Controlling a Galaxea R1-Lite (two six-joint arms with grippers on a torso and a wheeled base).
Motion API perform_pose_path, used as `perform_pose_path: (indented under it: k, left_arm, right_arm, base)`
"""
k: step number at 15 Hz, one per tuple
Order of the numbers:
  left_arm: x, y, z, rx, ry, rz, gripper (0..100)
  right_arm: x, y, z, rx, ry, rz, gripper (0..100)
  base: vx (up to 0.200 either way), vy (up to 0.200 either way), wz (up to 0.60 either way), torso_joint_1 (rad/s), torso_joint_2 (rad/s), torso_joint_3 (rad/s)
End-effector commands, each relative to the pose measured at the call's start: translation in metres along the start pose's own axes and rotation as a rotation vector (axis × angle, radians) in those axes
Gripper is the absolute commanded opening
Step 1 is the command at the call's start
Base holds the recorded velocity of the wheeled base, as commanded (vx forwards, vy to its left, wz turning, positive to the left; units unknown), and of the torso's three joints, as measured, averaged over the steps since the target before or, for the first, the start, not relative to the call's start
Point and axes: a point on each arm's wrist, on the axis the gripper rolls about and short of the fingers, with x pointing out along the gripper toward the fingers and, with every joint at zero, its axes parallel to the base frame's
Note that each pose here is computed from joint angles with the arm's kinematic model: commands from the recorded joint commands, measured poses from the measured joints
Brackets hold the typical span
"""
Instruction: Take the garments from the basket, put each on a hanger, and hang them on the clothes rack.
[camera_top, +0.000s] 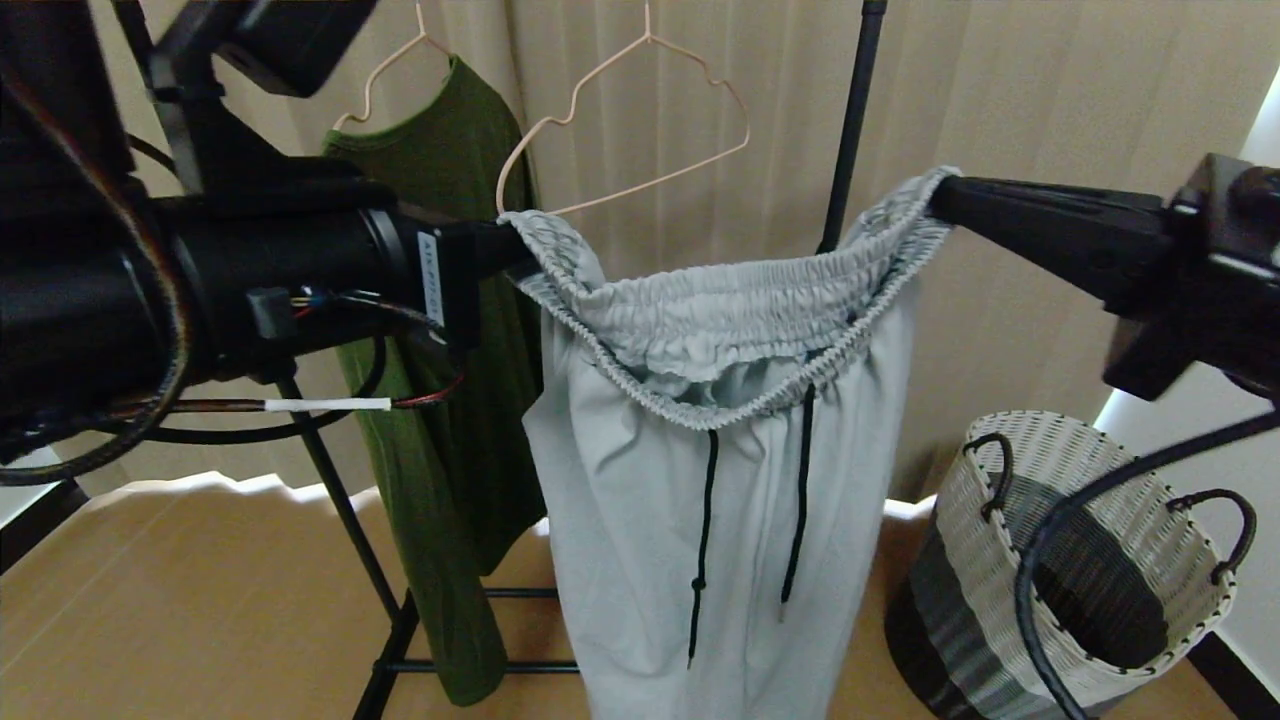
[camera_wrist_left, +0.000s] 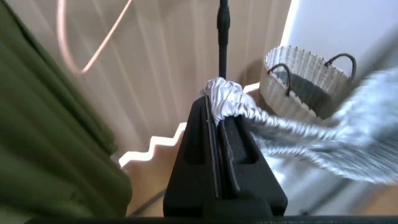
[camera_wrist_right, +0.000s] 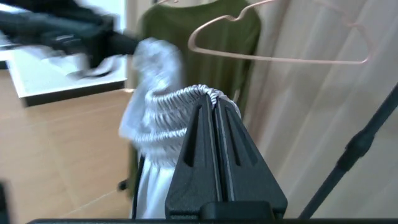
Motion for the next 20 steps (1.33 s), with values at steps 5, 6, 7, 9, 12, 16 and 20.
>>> perform_pose_path:
  k: [5,6,7,9,12,16,20]
  left_arm:
    - [-0.065,0.002,0.019,-0.013,-0.065,0.001,0]
    - [-0.069,0.002,0.019,-0.015,-0.068,-0.001,0]
    - [-0.074,0.002,0.017,-0.015,-0.07,0.001,0]
    - [-0.085,0.002,0.013,-0.015,-0.076,0.004,0]
    - [-0.091,0.002,0.011,-0.015,-0.08,0.005,0]
    - [-0.084,0.002,0.007,-0.039,-0.059,0.002,0]
    - [-0.034,0.004,0.015,-0.043,-0.009,0.015,0]
  right_arm:
    - [0.086,-0.023,-0.034,0.018,0.056,-0.016,0]
    - [0.09,-0.024,-0.037,0.027,0.056,-0.02,0]
    - [0.095,-0.025,-0.04,0.032,0.047,-0.022,0]
    - [0.097,-0.03,-0.042,0.032,0.038,-0.038,0]
    - [0.097,-0.035,-0.045,0.032,0.046,-0.053,0]
    - [0.092,-0.035,-0.04,0.027,0.035,-0.062,0]
    - [0.074,-0.038,-0.016,0.005,-0.024,-0.087,0]
  base:
    - [0.0,0.0,0.0,0.0,0.0,0.0]
    - [0.0,0.0,0.0,0.0,0.0,0.0]
    - [0.0,0.0,0.0,0.0,0.0,0.0]
    - [0.0,0.0,0.0,0.0,0.0,0.0]
    - [0.0,0.0,0.0,0.0,0.0,0.0]
    - [0.0,0.0,0.0,0.0,0.0,0.0]
    - [0.0,0.0,0.0,0.0,0.0,0.0]
